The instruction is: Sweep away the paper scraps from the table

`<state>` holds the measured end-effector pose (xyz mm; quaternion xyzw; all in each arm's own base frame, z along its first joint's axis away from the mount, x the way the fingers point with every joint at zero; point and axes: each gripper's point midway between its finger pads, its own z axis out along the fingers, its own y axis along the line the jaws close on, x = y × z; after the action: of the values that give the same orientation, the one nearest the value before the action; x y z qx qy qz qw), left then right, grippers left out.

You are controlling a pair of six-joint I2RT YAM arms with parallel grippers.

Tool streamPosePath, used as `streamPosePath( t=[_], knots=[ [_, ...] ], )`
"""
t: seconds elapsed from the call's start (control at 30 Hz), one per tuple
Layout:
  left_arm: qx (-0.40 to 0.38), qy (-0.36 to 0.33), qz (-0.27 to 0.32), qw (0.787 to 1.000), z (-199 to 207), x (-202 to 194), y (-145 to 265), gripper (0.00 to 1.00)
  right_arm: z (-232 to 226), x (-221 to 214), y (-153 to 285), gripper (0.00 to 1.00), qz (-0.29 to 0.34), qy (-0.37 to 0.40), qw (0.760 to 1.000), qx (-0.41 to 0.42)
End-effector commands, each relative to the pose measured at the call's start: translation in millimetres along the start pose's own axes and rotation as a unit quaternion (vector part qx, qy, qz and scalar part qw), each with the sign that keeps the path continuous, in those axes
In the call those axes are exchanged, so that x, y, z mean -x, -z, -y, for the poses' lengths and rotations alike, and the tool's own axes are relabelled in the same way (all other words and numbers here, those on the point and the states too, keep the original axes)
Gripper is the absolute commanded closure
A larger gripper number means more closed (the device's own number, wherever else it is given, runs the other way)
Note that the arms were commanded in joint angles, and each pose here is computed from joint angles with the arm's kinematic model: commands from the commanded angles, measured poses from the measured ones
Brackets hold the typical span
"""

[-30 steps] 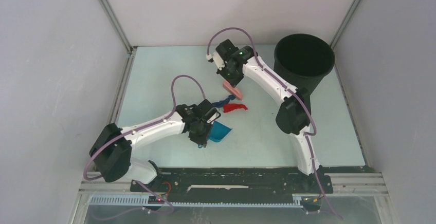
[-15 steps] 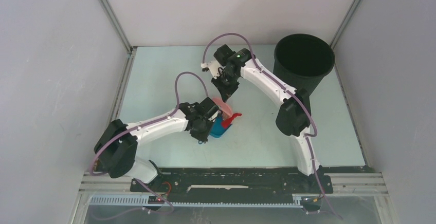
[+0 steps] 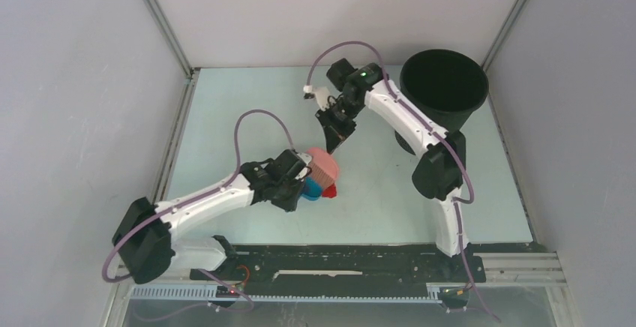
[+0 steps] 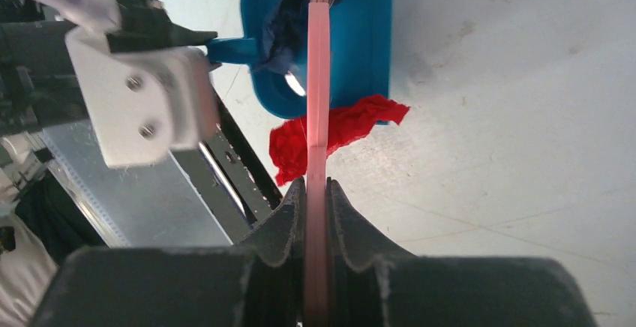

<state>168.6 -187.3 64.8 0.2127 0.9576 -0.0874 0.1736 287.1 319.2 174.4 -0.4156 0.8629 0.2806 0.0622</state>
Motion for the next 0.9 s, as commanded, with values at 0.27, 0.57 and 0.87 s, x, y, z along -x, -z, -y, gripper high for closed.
streamPosePath(
  t=[0.27, 0.57, 0.87],
  knots=[
    [-0.068, 0.012, 0.050, 0.996, 28, -21, 17, 1.00, 27, 8, 113, 1.00, 0.140, -0.018, 0.985, -0.096],
    [-0.047, -0.050, -0.051, 0.996, 47, -63, 14, 1.00, 86, -61, 77, 1.00, 0.062, -0.108, 0.967, -0.221],
    [-0.041, -0.100, -0.060, 0.992, 64, -40, -3, 1.00, 59, -73, 15, 1.00, -0.001, -0.106, 0.986, -0.131]
  ],
)
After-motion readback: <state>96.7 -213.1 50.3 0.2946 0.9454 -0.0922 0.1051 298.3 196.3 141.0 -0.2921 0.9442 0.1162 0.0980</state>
